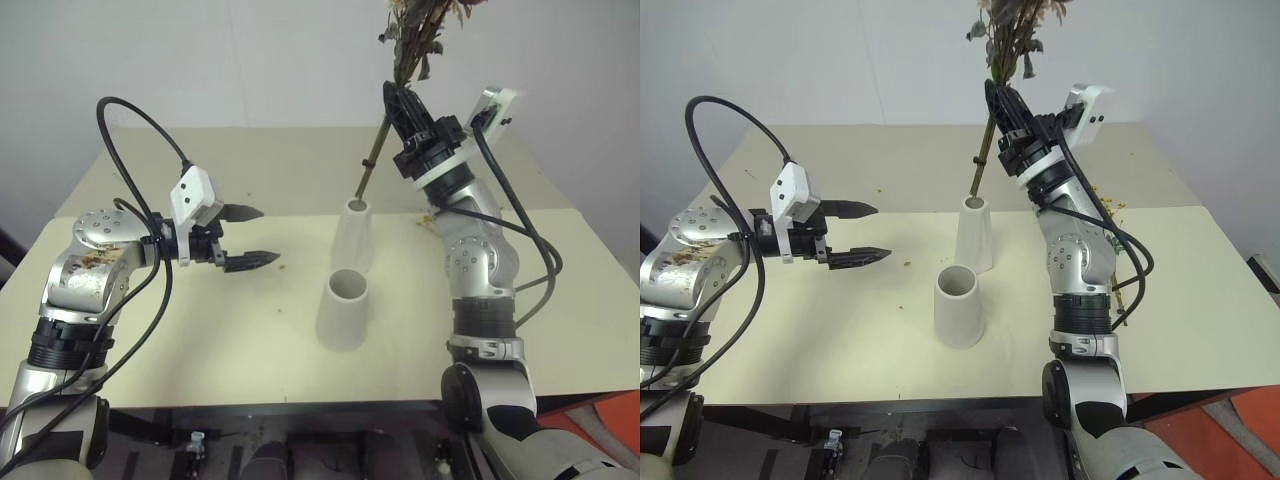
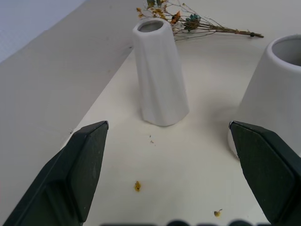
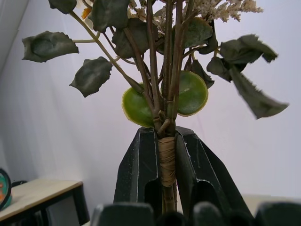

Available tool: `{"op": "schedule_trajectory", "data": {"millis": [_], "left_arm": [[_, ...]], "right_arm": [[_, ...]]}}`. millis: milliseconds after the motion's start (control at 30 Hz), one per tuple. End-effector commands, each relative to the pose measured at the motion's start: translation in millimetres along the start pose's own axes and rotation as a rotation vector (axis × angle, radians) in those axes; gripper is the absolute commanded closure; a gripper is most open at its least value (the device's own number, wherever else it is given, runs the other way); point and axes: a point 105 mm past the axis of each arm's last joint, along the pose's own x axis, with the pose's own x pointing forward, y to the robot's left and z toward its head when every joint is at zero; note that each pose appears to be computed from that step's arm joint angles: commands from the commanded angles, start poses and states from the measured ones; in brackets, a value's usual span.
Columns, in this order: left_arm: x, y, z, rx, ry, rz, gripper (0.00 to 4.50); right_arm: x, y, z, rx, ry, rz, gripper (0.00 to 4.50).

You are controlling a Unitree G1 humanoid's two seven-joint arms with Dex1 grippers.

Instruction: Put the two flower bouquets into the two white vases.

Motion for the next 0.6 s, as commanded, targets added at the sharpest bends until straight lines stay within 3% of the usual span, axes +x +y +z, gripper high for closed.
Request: {"op": "schedule_trajectory", "data": {"millis": [33,600], "left_arm": [[-4,2,7,0.030,-0.007,0.018,0.00],[-5,-1,6,0.028,-0.008,0.030,0.00]], "right_arm": [[4,11,14,-0.017,-0.054,0.038,4.27],[2,-4,-5,-0.052,-0.007,-0.005,4.27]]}}
